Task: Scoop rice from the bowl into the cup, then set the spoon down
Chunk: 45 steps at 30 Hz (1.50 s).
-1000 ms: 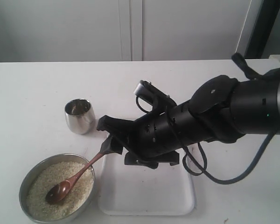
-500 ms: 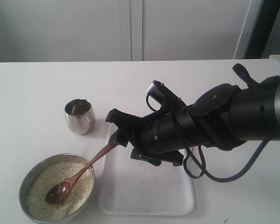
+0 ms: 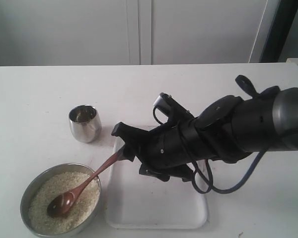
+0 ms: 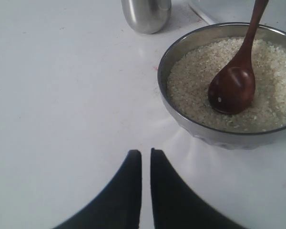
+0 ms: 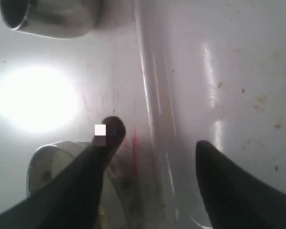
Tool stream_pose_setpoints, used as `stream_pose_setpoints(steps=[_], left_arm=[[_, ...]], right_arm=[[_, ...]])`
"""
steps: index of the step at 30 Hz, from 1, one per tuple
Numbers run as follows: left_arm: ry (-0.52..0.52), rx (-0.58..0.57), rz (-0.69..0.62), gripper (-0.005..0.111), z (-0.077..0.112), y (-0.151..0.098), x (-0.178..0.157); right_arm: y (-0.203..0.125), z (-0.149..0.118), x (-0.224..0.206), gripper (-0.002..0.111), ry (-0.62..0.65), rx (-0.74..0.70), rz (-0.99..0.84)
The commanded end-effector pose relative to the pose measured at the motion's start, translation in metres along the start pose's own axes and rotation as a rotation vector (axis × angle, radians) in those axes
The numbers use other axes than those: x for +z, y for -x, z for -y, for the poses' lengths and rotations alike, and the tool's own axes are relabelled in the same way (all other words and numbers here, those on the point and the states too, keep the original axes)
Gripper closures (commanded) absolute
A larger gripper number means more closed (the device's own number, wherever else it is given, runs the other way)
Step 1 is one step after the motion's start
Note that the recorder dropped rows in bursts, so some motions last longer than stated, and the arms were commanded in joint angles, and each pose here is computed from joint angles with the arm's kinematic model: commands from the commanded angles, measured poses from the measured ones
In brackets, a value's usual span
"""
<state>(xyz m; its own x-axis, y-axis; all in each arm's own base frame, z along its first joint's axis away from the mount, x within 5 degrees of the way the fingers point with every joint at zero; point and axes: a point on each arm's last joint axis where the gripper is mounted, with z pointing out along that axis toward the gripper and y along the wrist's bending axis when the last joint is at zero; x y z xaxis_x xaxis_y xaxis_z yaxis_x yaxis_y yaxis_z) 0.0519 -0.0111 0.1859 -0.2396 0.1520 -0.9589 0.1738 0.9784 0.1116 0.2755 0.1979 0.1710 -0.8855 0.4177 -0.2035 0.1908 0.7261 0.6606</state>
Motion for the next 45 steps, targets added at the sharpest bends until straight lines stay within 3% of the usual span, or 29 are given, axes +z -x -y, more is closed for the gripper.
stream_pose_setpoints(steps=[1,15,26,45], left_arm=[[0.000,-0.004,-0.005,0.092,0.000,-0.002,0.000],[0.000,-0.004,-0.005,0.092,0.000,-0.002,0.000],[0.000,-0.004,-0.005,0.092,0.000,-0.002,0.000],[0.000,-0.004,-0.005,0.092,0.000,-0.002,0.000]], right_arm=[[-0.002,-0.004,0.005,0.053,-0.009,-0.026,0.036],[0.005,-0.030,0.003,0.053,0.072,-0.062,0.038],[0.000,-0.020,0.020,0.053,0.049,-0.004,-0.015],[0.003,-0.027,0.031,0.053,0.070,-0.018,-0.043]])
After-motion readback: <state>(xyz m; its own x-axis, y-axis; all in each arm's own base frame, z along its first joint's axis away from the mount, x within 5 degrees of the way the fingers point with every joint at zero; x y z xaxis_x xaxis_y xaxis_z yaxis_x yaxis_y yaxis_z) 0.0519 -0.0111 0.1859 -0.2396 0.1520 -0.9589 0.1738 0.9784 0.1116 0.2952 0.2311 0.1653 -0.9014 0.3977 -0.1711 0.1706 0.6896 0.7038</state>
